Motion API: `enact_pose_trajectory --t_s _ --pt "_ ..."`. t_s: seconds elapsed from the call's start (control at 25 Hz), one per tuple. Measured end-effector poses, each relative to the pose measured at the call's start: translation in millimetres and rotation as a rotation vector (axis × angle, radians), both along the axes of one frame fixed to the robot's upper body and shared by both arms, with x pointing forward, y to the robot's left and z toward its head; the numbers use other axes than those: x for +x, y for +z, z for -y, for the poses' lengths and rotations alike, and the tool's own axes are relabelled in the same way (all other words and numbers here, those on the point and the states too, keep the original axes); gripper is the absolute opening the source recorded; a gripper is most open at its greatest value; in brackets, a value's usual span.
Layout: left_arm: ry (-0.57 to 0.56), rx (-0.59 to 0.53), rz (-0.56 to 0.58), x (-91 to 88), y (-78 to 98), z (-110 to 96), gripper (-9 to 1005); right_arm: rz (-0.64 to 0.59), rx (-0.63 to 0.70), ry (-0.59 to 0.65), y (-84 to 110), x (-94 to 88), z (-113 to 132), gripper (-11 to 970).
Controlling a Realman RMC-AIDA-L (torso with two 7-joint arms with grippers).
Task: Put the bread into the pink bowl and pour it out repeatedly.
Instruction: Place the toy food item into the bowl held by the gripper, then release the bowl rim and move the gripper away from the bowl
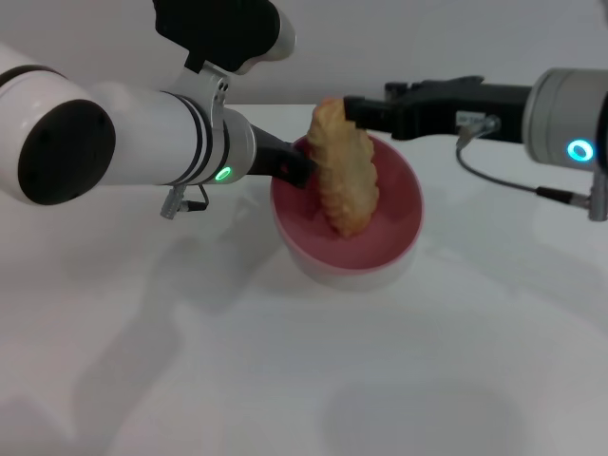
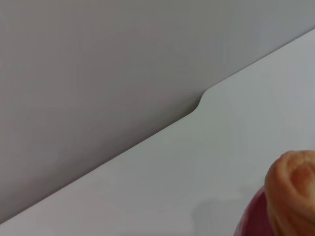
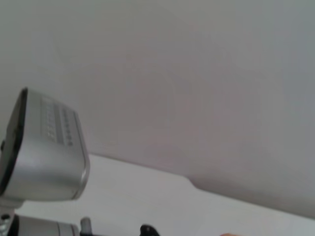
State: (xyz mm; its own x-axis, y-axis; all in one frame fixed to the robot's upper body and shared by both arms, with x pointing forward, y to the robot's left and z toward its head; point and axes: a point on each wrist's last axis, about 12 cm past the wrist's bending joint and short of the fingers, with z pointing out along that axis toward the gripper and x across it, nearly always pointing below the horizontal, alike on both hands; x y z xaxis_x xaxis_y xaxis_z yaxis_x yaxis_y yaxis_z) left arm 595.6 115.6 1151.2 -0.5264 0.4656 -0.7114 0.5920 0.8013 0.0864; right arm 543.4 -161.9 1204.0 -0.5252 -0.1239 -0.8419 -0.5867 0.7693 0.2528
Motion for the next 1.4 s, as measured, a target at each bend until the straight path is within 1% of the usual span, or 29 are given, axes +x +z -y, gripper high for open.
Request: enact_pose_trajectory --t_s 0.16,0.24,0.28,0.32,0.4,0.44,0.56,0.64,0.72,0.76,0.8,0.84,0.92,1.04,1.12,1.16,1.2,1.28,1.4 --pt "0.002 -0.002 -0.002 0.5 -0.4 0 137 0.035 -0.004 -0.013 4.6 0.4 6 562" --pt "0.002 -0.003 -0.003 0.5 -0.6 0 138 0.075 -0.021 -0.012 5.4 1.3 9 566" --pt "0.003 -0.003 -0.004 0.5 -0.9 0 138 0.173 -0.054 -0.019 7.1 2.5 14 568" --pt "0.003 -0.001 -0.006 0.6 -1.5 -1 138 0.173 -0.054 -0.019 7.1 2.5 14 569" --pt "0.002 0.002 -0.010 0.3 -3.2 0 138 0.288 -0.092 -0.044 8.6 3.5 21 573" --pt "0.002 0.003 -0.011 0.2 -3.7 0 139 0.368 -0.120 -0.076 9.9 4.6 28 574" --pt "0.000 0.004 -0.013 -0.3 -4.5 0 139 0.539 -0.202 -0.182 7.2 8.3 47 580" --pt "0.001 0.003 -0.015 -0.7 -5.4 0 139 0.644 -0.285 -0.261 -1.7 12.0 59 583" --pt "0.006 0.006 -0.023 -1.1 -8.9 -2 140 0.715 -0.342 -0.348 -12.2 15.1 69 586" --pt "0.007 0.008 -0.026 -1.3 -10.2 -2 140 0.762 -0.376 -0.428 -23.2 15.6 77 588" --pt "0.007 0.008 -0.026 -1.3 -10.2 -2 140 0.762 -0.376 -0.428 -23.2 15.6 77 590" --pt "0.009 0.009 -0.030 -1.6 -11.7 -2 140 0.779 -0.388 -0.461 -28.0 15.0 81 592" --pt "0.010 0.001 -0.043 -2.9 -15.1 -2 140 0.818 -0.415 -0.544 -43.0 9.7 89 595" --pt "0.010 -0.032 -0.084 -5.9 -21.8 1 141 0.875 -0.429 -0.648 -62.1 -5.8 93 600" --pt "0.010 -0.044 -0.107 -7.1 -25.6 2 141 0.909 -0.408 -0.708 -68.6 -17.2 95 603" --pt "0.010 -0.044 -0.107 -7.1 -25.6 2 141 0.915 -0.390 -0.729 -71.0 -22.0 96 605" --pt "0.011 -0.056 -0.120 -8.0 -29.4 3 142 0.917 -0.371 -0.743 -71.7 -24.5 97 607" --pt "0.013 -0.064 -0.124 -8.0 -31.1 3 142 0.905 -0.340 -0.761 -75.6 -28.2 100 610" --pt "0.016 -0.067 -0.125 -7.8 -31.7 3 142 0.892 -0.333 -0.764 -84.6 -32.9 99 615"
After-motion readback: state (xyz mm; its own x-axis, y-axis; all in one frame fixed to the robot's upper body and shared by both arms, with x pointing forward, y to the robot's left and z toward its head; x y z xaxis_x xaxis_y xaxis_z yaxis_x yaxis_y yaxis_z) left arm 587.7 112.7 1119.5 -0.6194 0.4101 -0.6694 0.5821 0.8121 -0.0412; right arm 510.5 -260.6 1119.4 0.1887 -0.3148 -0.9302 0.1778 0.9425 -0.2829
